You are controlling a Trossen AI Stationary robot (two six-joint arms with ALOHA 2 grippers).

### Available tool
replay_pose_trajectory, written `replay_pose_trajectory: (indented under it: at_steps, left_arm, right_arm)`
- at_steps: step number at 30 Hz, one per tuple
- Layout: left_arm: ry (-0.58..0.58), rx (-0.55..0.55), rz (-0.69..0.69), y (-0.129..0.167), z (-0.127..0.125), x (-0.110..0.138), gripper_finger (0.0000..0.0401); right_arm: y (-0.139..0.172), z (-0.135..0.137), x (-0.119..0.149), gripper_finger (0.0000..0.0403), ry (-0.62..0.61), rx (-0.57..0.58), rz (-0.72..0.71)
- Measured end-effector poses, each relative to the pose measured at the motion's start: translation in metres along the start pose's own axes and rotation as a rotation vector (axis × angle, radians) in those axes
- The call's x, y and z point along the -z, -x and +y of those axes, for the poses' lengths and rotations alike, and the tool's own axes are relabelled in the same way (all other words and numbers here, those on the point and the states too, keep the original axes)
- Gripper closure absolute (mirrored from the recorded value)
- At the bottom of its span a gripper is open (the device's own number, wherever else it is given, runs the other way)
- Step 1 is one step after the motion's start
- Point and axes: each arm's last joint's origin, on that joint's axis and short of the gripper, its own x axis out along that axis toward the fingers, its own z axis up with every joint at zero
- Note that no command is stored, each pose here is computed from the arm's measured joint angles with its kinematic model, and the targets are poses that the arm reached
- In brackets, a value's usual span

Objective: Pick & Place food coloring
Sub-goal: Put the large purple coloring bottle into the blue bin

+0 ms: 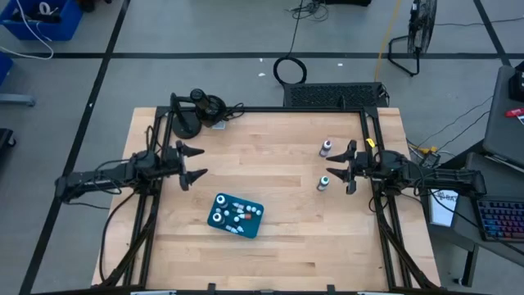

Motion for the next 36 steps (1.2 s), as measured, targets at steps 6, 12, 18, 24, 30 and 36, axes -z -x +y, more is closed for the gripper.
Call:
replay_pose_trajectory:
  at_steps: [6,12,18,24,30,36]
  left_arm:
    - [-0.001,-0.027,0.015,-0.002,0.002,0.001,0.0011]
    - [0.000,-0.037,-0.017,-0.003,0.002,-0.002,0.0011]
    - [0.000,-0.036,-0.017,-0.003,0.002,-0.001,0.0011]
    - [-0.001,-0.036,-0.017,-0.003,0.002,-0.002,0.0011]
    - [-0.001,-0.036,-0.018,-0.003,0.002,-0.002,0.0011]
    - [-0.001,-0.036,-0.019,-0.003,0.002,-0.002,0.0011]
  right_arm:
    - [0.001,0.000,-0.014,0.0243,-0.105,-0.012,-0.145]
    - [0.003,0.001,-0.023,0.0243,-0.323,-0.047,-0.242]
    - [0.004,0.001,-0.026,0.0243,-0.320,-0.053,-0.274]
    - [0.003,-0.002,-0.036,0.0241,-0.319,0.070,-0.266]
    - [-0.010,-0.009,-0.079,0.0214,-0.269,0.476,0.236]
    - [-0.060,-0.021,-0.137,0.0168,-0.245,0.605,0.672]
